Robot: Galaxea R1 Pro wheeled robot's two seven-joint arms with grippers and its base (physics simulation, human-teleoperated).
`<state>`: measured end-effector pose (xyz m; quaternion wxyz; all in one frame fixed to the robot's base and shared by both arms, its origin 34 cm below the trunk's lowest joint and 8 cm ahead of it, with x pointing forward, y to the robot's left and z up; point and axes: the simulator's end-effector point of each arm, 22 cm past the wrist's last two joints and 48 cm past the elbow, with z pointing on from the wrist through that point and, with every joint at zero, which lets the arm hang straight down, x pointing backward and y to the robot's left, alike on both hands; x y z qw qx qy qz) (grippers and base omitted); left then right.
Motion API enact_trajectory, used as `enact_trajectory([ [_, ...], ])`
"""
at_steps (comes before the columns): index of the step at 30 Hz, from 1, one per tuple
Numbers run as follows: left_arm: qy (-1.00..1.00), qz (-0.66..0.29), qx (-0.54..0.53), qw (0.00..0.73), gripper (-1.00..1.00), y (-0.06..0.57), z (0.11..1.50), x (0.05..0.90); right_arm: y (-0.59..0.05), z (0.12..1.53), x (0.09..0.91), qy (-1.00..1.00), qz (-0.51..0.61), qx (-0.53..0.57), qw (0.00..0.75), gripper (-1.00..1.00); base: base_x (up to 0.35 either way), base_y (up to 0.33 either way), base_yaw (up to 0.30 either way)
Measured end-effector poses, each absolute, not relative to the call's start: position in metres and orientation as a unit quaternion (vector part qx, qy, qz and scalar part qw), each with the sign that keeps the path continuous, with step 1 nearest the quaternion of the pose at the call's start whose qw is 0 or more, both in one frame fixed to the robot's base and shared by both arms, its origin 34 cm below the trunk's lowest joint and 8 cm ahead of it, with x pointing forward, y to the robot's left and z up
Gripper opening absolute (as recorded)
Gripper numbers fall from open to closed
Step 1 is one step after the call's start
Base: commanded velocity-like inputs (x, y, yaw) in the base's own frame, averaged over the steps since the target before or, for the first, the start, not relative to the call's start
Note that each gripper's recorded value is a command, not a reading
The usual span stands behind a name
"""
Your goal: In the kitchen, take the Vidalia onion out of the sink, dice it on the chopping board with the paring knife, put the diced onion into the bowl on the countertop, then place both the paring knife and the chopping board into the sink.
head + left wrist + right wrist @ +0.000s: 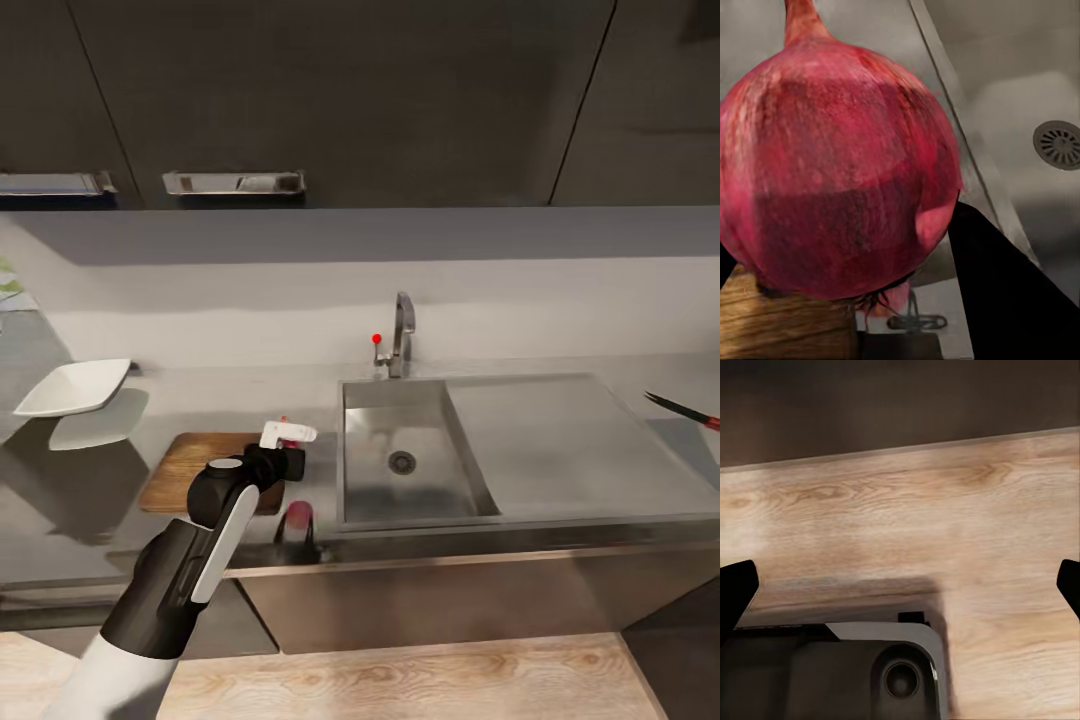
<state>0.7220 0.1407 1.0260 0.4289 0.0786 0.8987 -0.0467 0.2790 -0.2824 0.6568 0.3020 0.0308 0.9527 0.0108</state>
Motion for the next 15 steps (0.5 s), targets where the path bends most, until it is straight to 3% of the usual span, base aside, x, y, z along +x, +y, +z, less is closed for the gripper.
enact_trajectory([
  [15,0.899,-0.046,0.079,0.428,-1.00,0.1408,1.0253,0.7219,-0.2824,0.6568,0.2791,0.953,0.011,0.031,0.302,1.00,0.001,0.306,0.000],
])
